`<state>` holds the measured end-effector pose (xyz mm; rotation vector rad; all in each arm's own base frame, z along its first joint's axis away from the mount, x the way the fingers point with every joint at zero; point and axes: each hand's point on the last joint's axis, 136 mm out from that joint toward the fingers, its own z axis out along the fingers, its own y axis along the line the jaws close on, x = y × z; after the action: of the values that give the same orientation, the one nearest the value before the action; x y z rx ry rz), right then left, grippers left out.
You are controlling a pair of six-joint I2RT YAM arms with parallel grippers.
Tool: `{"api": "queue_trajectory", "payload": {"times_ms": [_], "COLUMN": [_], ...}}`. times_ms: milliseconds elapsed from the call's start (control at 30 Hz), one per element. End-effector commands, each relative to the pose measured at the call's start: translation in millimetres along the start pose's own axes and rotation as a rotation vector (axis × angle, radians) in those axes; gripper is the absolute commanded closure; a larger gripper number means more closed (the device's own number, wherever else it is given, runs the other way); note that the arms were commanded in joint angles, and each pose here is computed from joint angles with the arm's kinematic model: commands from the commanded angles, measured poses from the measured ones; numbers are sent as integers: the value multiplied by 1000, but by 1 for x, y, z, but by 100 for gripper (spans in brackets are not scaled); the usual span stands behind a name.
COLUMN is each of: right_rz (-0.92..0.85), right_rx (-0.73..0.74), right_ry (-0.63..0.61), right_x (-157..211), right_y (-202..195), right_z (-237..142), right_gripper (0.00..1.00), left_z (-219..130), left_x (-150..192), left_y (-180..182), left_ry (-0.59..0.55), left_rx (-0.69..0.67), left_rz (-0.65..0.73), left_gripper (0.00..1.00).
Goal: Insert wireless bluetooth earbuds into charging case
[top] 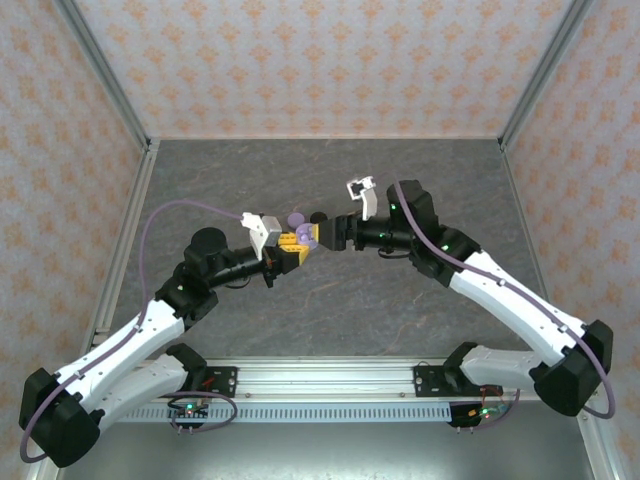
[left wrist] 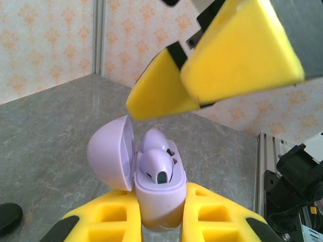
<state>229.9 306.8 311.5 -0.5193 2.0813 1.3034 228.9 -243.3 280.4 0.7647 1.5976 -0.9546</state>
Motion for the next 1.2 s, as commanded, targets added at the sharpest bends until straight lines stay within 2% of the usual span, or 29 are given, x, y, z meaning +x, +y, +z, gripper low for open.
{"api": "queue_trajectory", "payload": {"times_ms": [0, 300, 433, 967, 1167], "right_rz": [-15, -19, -40, -164, -210], "right_rx": [-167, -213, -220, -257, -271], "right_ry": [31, 71, 56, -3, -57], "right_x": [0, 3, -3, -15, -15], "right_y": [30, 34, 38, 60, 69], "right_z": [0, 15, 14, -6, -25], "right_gripper": [27, 32, 38, 39, 39], "left_z": [-1, 2, 3, 3, 3], "left_x": [-17, -16, -15, -12, -11], "left_y": [-12, -13, -12, -11, -11], "left_ry": [-53, -42, -37, -20, -17], "left_rx": [51, 61, 60, 53, 52], "left_rz": [23, 19, 21, 24, 21], "left_gripper": [100, 100, 100, 100, 100]}}
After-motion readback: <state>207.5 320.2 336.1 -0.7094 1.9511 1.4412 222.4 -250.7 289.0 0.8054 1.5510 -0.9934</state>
